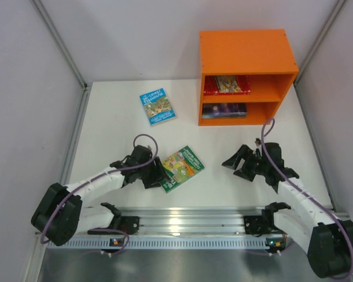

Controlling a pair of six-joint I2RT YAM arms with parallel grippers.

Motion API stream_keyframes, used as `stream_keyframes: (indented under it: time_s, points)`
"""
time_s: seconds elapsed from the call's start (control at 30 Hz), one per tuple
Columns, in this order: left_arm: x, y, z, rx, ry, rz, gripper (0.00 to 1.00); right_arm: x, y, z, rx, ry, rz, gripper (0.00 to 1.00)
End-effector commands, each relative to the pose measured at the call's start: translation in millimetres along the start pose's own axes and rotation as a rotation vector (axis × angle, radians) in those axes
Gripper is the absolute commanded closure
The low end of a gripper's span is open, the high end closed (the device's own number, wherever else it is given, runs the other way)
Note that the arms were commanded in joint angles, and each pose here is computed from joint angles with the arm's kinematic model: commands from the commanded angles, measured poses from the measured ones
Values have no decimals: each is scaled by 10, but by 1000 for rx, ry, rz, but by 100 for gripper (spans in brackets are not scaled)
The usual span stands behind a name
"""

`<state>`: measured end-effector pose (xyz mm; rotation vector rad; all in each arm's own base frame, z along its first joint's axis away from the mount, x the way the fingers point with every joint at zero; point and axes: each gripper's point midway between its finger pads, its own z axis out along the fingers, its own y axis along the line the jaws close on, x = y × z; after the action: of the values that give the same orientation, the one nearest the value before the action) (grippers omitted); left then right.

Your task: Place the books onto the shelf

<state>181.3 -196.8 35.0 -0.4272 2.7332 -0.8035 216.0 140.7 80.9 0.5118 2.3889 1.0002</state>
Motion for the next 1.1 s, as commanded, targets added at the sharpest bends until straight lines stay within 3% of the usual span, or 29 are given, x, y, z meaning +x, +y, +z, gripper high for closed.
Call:
stream_keyframes:
  time_s: [0.0,0.1,0.13,0.17,0.33,0.47,0.6,0.7,0.93,1.07]
  points:
    - [63,-499,-23,153,-22,-14,38,86,225,57,-72,-27,-17,18]
    - [68,-717,-87,181,-3,59,38,157,288,129,-95,-40,16,18]
    - [96,-566,-111,87,18,65,37,177,319,145,-100,-38,17,18]
    - [-184,-644,-190,34,-91,117,34,239,359,163,-104,-25,16,18]
    - [-744,-685,-454,-130,-265,256,27,243,552,270,-103,-46,1,17]
    - [-877,-675,-233,-180,-193,408,26,309,738,376,-145,-48,5,16]
    - [-1004,-573,-56,-250,-170,449,27,383,887,489,-195,-34,-38,12]
    - [-927,-611,110,-152,-93,494,29,394,976,575,-225,-22,-113,10]
    - [-799,-358,316,-123,-21,465,34,452,921,830,-200,29,-172,28]
    - [-530,-387,387,-10,70,425,46,461,855,935,-176,41,-188,33]
